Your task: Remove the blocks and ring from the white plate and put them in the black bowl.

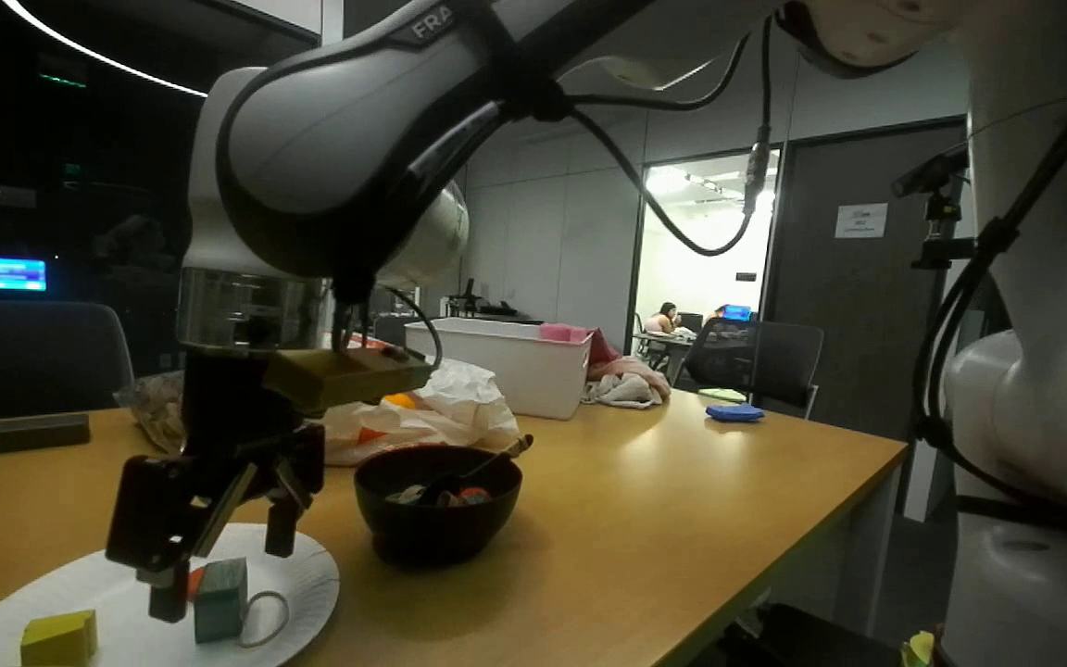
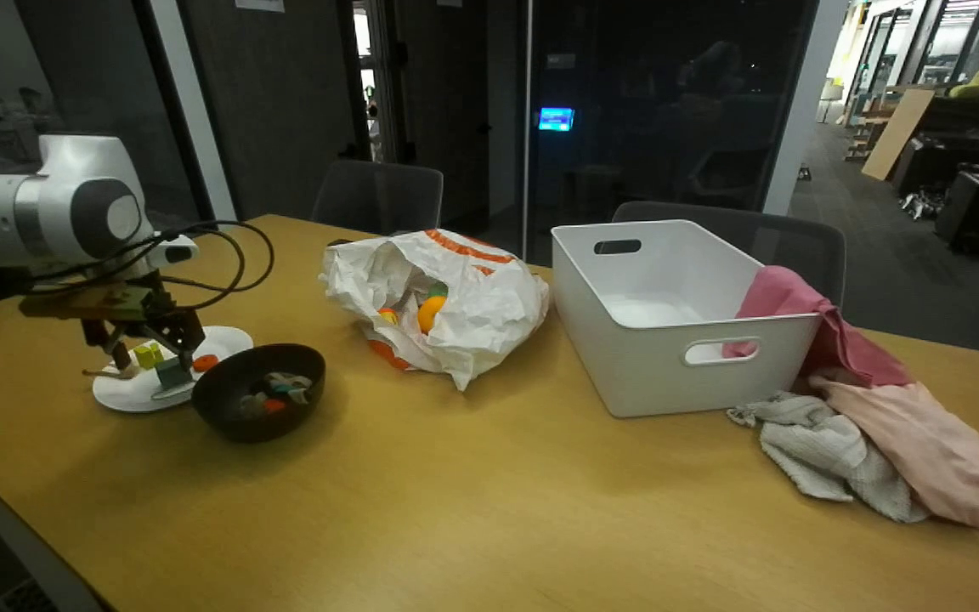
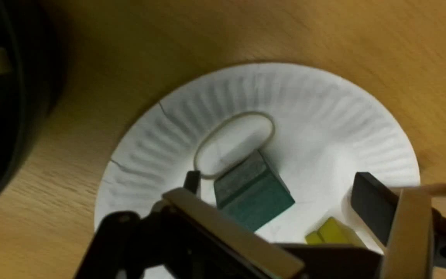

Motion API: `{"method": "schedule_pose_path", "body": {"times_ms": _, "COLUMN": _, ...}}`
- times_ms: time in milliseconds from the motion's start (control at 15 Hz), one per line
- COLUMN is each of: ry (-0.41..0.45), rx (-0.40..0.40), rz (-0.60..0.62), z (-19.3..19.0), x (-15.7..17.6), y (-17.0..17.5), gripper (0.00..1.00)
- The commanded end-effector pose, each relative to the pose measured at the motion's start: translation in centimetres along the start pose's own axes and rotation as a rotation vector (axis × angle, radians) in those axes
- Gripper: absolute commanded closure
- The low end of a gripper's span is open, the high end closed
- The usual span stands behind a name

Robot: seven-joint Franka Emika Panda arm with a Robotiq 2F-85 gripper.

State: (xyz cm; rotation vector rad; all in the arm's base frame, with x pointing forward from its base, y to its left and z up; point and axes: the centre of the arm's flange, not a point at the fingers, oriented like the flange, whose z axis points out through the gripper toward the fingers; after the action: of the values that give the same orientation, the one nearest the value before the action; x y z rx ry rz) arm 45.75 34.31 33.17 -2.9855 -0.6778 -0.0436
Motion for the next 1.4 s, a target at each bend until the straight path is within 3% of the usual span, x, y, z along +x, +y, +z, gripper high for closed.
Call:
{"method": "schedule_pose_path", "body": {"times_ms": 0, "ry": 0.090, "rx": 0.016, "rz": 0.052, "z": 1.1, "x": 3.0, "y": -0.6, "gripper": 0.00}}
{"method": "schedule_pose_path", "body": {"times_ms": 133, "ry": 0.107, "rx": -0.005, "rz": 0.055, "z": 1.9, "x": 3.3, "y": 0.0, "gripper": 0.00}}
{"method": "schedule_pose_path", "body": {"times_ms": 200, "ry": 0.103, "rx": -0.010, "rz": 0.055, "z": 2.2, "x": 3.3, "y": 0.2, "gripper": 0.16}}
{"method": "schedule_pose_path", "body": {"times_ms": 267, "ry": 0.092, "rx": -0.017, "rz": 0.051, "z": 2.5, "x": 3.1, "y": 0.3, "gripper": 0.26}}
{"method": "schedule_pose_path", "body": {"times_ms": 667, "ry": 0.068, "rx": -0.066, "rz": -0.012, "z": 2.0, "x": 2.4, "y": -1.7, "gripper": 0.73}}
{"method": "schedule_pose_path", "body": {"times_ms": 800, "ry": 0.061, "rx": -0.084, "rz": -0.044, "z": 1.2, "x": 2.1, "y": -3.0, "gripper": 0.87}}
{"method": "schedule_pose_path", "body": {"times_ms": 1000, "ry": 0.068, "rx": -0.142, "rz": -0.101, "z": -0.6, "x": 1.6, "y": -4.6, "gripper": 0.96}}
{"method": "schedule_pose_path", "body": {"times_ms": 1067, "ry": 0.061, "rx": -0.184, "rz": -0.119, "z": -1.2, "x": 1.4, "y": -4.7, "gripper": 0.92}}
{"method": "schedule_pose_path", "body": {"times_ms": 1133, "ry": 0.056, "rx": -0.200, "rz": -0.127, "z": -1.6, "x": 1.2, "y": -4.7, "gripper": 0.71}}
{"method": "schedule_pose_path", "body": {"times_ms": 1200, "ry": 0.043, "rx": -0.203, "rz": -0.131, "z": -1.7, "x": 1.0, "y": -4.5, "gripper": 0.69}}
{"method": "schedule_pose_path", "body": {"times_ms": 1333, "ry": 0.026, "rx": -0.193, "rz": -0.118, "z": -2.0, "x": 0.6, "y": -4.2, "gripper": 0.55}}
